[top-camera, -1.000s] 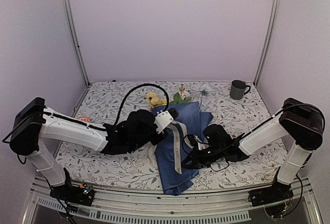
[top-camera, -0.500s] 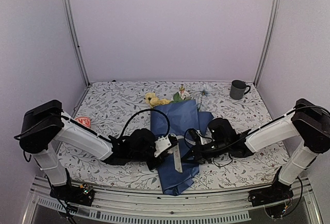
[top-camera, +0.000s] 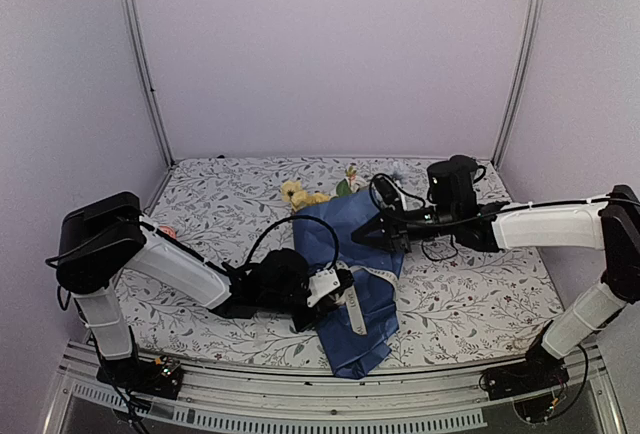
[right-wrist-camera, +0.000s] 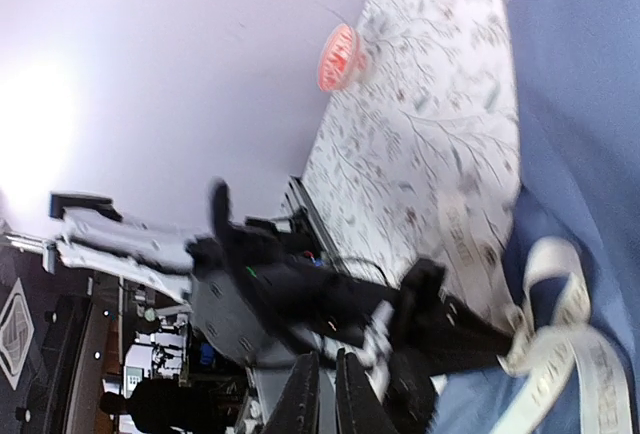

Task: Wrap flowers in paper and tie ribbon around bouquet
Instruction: Cross the ribbon over the folded bouquet, then tie the ribbon around the folded bouquet.

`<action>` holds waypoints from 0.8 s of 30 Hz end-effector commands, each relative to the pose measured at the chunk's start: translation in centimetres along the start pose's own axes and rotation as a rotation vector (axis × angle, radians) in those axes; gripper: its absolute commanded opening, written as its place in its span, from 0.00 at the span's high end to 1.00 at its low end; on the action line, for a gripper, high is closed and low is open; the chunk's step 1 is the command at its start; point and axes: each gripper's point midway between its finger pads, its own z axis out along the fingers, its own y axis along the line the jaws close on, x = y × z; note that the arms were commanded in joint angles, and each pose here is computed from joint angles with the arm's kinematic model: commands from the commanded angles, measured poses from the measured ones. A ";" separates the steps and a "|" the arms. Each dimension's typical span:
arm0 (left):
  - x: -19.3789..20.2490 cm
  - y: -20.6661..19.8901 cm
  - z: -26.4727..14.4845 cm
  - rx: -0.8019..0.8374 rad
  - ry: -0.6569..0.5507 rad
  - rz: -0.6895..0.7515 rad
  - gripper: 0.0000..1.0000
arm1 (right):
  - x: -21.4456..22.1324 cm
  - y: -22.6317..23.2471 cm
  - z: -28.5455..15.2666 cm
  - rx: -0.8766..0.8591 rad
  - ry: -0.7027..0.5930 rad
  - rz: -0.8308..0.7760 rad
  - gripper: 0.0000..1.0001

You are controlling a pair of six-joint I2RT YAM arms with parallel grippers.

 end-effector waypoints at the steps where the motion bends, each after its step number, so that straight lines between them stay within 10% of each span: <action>1: 2.4 -1.0 0.5 0.067 0.063 0.009 1.00 | -4.3 0.1 2.9 0.092 0.049 -0.049 0.93; 12: 0.3 0.8 -0.4 0.043 -0.006 -0.022 1.00 | -4.7 -12.0 4.5 0.346 0.249 -0.122 0.88; 24: -1.0 2.4 -1.2 0.036 -0.055 -0.039 1.00 | -2.5 -12.5 5.4 0.195 0.332 -0.298 0.73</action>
